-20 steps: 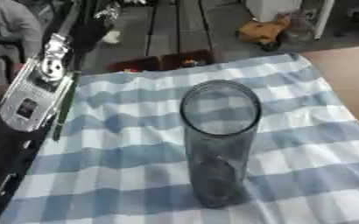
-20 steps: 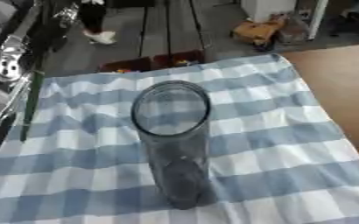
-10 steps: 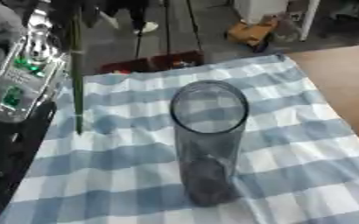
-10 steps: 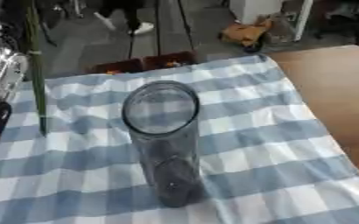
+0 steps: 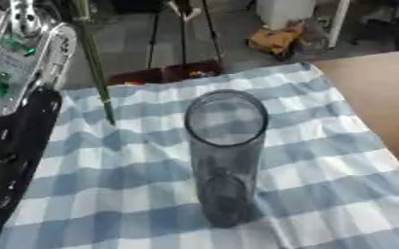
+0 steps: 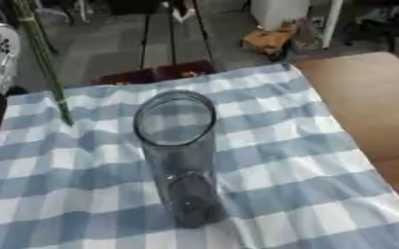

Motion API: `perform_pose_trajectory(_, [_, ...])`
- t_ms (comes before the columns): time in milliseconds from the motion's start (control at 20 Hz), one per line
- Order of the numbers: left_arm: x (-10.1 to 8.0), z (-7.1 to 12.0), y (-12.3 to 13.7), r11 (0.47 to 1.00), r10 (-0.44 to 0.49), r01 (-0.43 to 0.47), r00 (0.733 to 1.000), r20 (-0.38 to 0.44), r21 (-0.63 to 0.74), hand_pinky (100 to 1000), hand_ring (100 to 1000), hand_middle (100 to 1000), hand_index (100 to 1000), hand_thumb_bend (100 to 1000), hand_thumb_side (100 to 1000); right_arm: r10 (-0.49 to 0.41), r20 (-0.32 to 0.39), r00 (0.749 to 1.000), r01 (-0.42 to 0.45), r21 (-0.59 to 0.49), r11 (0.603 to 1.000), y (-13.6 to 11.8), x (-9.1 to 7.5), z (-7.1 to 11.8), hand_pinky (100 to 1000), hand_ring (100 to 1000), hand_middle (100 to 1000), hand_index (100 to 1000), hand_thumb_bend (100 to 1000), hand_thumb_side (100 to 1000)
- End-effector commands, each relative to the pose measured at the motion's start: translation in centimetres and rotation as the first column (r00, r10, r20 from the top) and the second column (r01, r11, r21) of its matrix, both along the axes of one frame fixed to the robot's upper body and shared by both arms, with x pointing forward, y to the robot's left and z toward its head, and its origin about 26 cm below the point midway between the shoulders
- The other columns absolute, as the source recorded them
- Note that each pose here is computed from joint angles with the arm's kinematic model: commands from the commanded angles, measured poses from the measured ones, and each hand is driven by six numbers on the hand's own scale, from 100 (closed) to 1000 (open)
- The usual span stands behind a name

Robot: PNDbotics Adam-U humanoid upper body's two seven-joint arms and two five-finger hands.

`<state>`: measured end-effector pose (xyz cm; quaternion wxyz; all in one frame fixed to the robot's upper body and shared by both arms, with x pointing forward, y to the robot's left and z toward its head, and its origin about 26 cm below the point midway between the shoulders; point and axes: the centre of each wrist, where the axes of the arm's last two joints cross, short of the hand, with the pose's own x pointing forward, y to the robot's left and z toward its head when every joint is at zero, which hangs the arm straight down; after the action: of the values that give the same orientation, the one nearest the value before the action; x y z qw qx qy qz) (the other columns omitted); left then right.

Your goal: Arrange flowers into the vase.

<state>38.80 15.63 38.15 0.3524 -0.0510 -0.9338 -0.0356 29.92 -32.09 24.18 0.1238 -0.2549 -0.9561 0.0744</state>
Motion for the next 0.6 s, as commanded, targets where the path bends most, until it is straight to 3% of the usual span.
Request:
perform_pose_trajectory(50, [-0.8,2.1,-0.2,0.998,-0.026,0.029,0.999,0.040,-0.064,100,100,100,100,100,773,0.011,0.023,1.000,-0.011,-0.003,1.000,0.1,-0.2,0.7,815,798,521,813,100,746])
perform_pose_trajectory(600, [-0.8,4.0,-2.8,0.967,-0.126,0.118,0.992,-0.024,-0.227,100,100,100,100,100,770,0.024,0.011,1.000,-0.024,0.016,1.000,0.4,-0.2,0.6,815,800,527,813,100,739])
